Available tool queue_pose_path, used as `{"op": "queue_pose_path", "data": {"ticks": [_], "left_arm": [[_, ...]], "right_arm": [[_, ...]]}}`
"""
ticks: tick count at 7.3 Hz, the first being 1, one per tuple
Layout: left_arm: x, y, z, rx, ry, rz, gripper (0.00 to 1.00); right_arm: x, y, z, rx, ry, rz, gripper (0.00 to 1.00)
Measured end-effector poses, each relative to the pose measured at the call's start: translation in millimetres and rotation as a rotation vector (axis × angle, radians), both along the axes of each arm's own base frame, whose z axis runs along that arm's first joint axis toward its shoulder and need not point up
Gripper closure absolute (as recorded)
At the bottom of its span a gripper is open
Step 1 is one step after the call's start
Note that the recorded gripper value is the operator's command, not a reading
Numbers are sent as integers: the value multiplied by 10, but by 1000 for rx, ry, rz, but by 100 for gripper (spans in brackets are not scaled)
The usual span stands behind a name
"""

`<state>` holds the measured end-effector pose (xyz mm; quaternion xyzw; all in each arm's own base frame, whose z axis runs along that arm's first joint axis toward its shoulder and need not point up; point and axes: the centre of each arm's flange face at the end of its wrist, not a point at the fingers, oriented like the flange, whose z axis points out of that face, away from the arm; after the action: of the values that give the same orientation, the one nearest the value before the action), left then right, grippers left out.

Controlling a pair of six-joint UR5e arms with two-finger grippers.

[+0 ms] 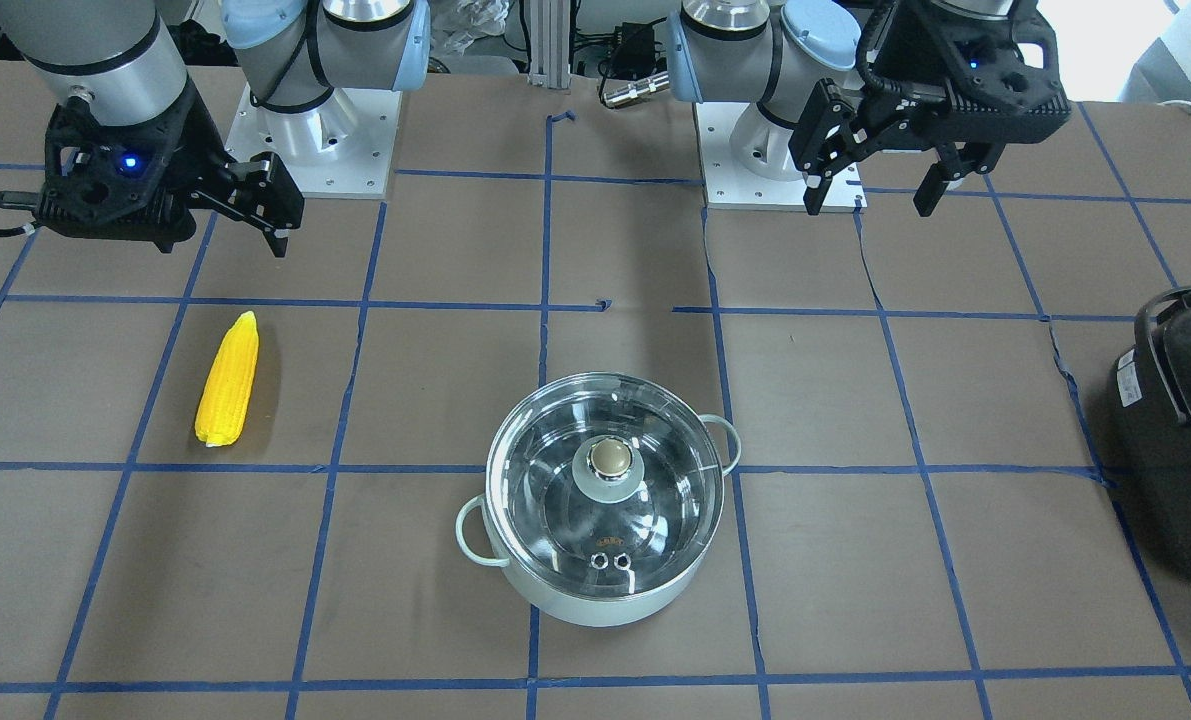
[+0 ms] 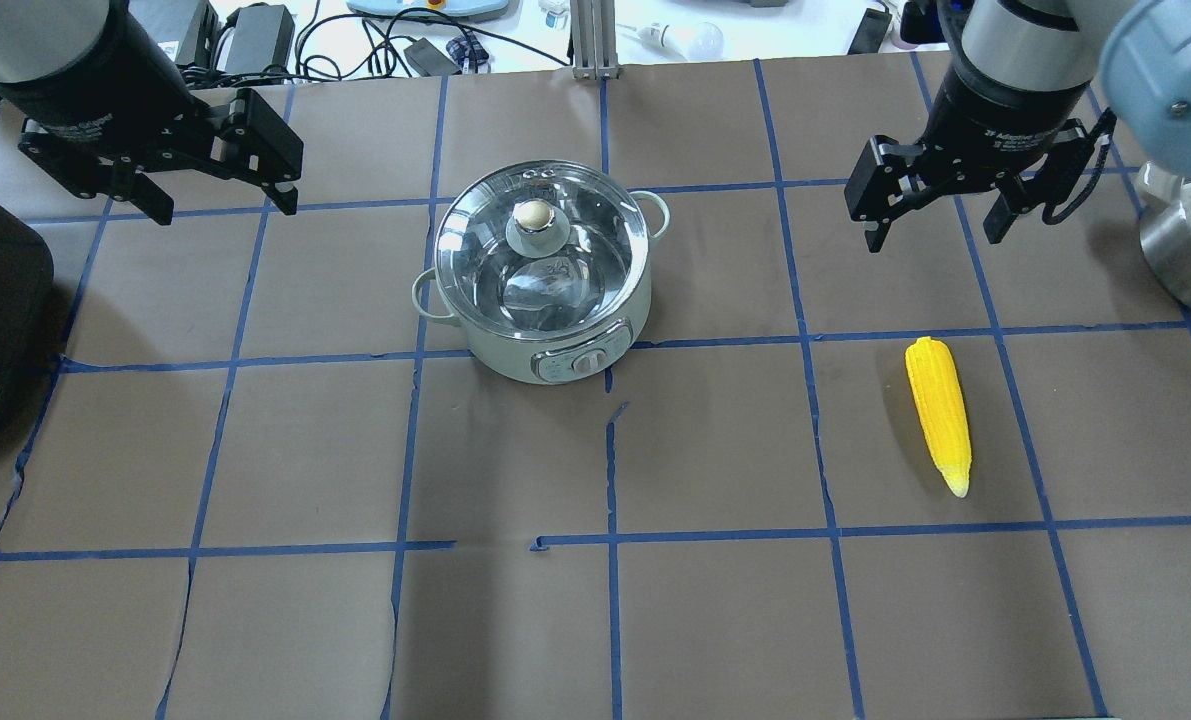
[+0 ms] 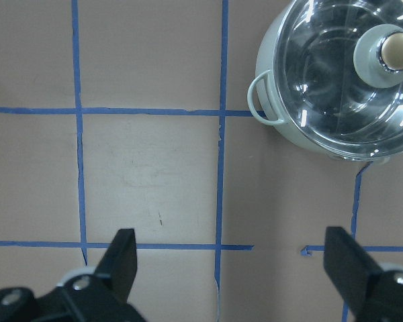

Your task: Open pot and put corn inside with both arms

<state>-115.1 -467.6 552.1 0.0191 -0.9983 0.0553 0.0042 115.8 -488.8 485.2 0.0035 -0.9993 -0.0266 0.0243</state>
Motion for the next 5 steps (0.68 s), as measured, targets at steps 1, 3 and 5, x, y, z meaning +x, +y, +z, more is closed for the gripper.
{"op": "queue_pose_path", "data": {"ticks": [1, 3, 5], "left_arm": [[-2, -12, -12, 2, 2, 1, 0], [-5, -41, -42, 9, 7, 0, 0], [-2, -45, -46, 10, 4, 2, 0]], "right_arm": [[0, 0, 0, 0, 0, 0, 0], [2, -3, -5, 1, -2, 0, 0], [1, -3, -8, 2, -1, -1, 0]]}}
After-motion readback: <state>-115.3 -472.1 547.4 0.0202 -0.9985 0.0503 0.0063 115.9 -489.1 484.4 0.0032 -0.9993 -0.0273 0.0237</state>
